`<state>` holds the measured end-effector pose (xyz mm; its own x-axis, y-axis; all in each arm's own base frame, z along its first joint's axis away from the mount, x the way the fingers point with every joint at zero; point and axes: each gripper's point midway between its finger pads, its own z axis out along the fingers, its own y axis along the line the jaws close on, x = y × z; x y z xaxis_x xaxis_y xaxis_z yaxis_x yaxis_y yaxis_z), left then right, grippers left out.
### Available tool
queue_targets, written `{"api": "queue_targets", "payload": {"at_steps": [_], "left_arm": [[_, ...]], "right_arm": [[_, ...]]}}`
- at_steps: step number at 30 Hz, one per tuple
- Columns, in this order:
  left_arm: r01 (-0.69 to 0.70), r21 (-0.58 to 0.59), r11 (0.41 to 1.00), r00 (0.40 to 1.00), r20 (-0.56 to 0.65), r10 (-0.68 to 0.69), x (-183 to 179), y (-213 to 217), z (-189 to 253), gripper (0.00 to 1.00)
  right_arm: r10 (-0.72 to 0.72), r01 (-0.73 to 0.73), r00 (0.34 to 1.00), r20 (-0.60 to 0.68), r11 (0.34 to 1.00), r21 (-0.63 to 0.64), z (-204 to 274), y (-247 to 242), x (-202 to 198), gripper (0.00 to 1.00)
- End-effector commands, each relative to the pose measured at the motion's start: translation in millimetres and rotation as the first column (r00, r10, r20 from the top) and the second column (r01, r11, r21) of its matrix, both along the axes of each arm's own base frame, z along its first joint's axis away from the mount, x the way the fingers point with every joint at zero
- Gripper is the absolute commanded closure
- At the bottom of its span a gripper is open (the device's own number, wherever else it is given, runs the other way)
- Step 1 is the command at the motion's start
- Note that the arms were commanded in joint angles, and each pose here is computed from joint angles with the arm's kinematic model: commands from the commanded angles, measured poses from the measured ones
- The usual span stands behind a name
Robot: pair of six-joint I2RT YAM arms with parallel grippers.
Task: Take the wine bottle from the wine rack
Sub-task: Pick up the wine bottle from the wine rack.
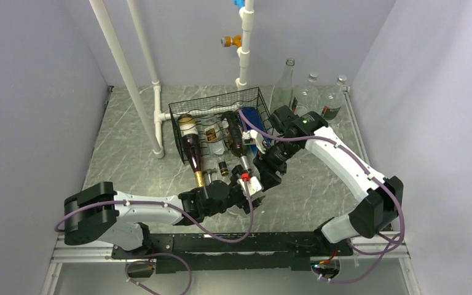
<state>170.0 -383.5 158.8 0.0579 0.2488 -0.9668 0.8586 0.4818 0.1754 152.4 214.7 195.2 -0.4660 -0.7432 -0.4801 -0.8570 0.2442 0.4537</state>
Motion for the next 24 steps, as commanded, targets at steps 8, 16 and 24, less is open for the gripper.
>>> {"api": "queue_targets", "payload": {"at_steps": [8,16,24], "left_arm": [[0.000,0.023,1.000,0.999,-0.049,0.001,-7,14,-21,0.69],[0.012,0.013,1.000,0.999,-0.049,-0.011,-12,18,-22,0.69],[0.014,0.005,1.000,0.999,-0.049,-0.014,-15,19,-22,0.69]], "right_arm": [[0.179,-0.198,0.977,0.115,0.961,0.192,55,16,-10,0.31],[0.238,-0.353,0.897,0.374,0.892,0.280,81,21,-7,0.25],[0.344,-0.654,0.698,0.628,0.664,0.363,62,22,-24,0.21]]}}
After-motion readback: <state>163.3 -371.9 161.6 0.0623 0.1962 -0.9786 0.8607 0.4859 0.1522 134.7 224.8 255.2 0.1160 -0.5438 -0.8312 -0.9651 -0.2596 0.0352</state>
